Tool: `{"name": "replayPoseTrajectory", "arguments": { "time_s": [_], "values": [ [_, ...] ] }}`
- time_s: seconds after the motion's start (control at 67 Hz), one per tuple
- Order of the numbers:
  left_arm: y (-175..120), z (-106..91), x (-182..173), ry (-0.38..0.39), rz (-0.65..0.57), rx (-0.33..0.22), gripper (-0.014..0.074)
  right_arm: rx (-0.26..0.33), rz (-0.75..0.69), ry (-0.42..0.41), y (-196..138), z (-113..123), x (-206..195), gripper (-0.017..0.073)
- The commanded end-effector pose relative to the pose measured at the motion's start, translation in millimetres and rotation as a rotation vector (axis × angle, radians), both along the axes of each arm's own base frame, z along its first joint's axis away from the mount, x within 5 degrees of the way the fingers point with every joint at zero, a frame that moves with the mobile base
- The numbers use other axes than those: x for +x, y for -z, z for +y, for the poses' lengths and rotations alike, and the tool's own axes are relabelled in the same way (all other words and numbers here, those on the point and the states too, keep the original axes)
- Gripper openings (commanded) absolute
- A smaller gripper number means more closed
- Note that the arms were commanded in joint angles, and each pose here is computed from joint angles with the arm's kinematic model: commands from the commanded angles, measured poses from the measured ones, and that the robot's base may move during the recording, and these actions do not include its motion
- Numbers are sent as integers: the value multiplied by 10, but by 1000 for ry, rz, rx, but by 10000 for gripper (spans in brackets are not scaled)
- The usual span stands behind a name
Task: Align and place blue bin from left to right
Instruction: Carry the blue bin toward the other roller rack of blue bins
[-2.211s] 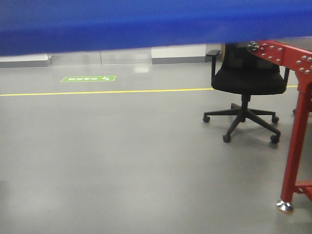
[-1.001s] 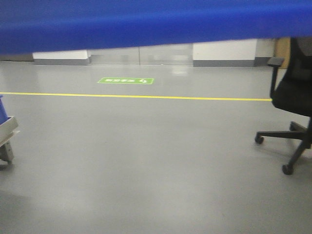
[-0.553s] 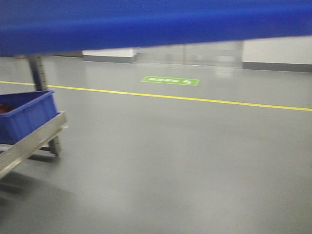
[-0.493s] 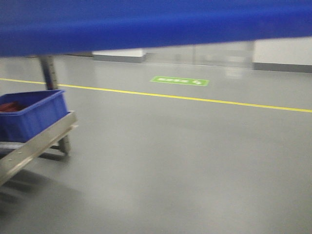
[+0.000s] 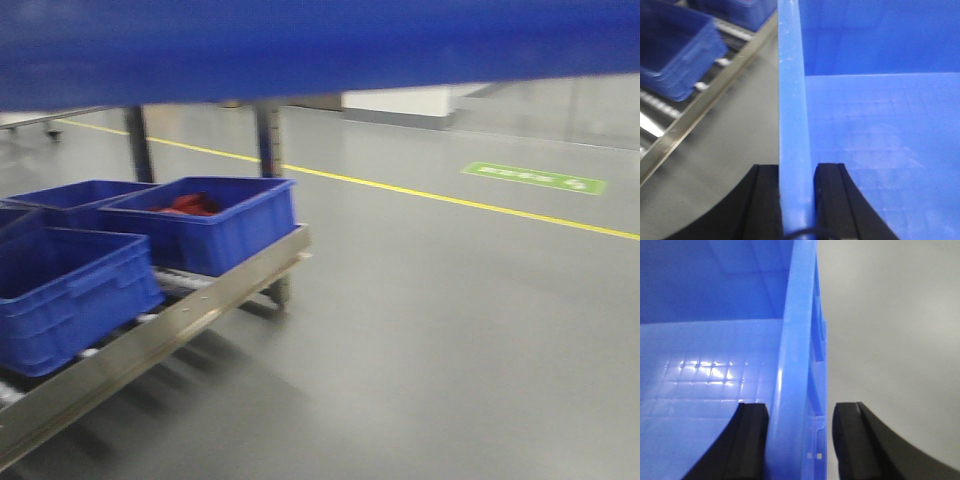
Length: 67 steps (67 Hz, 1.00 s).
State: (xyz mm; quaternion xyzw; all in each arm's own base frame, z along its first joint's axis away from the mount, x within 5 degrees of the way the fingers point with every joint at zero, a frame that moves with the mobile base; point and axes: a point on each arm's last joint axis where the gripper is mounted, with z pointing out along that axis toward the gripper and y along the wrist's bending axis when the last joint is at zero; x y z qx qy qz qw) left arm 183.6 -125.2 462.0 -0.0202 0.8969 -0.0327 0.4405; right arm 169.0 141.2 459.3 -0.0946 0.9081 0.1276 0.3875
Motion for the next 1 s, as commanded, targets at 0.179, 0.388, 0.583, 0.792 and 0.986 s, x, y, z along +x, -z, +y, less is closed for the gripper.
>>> {"name": "replayPoseTrajectory", "arguments": {
  "time_s": [0.179,0.388,0.583,0.792,0.986],
  "values": [
    [-100,-31,-34,55,-65,-49,-111,66,-82,14,-103,-2,26,-70],
    [-100,-31,-34,55,-65,-49,-111,66,-82,14,-103,-2,26,-70],
    [-100,-31,-34,55,-65,-49,-111,66,-82,14,-103,-2,26,-70],
    [-100,-31,-34,55,-65,-49,-111,66,-82,14,-103,-2,26,-70],
    [-100,-31,-34,55,-65,-49,-111,66,-82,14,-103,-2,26,-70]
  ]
}}
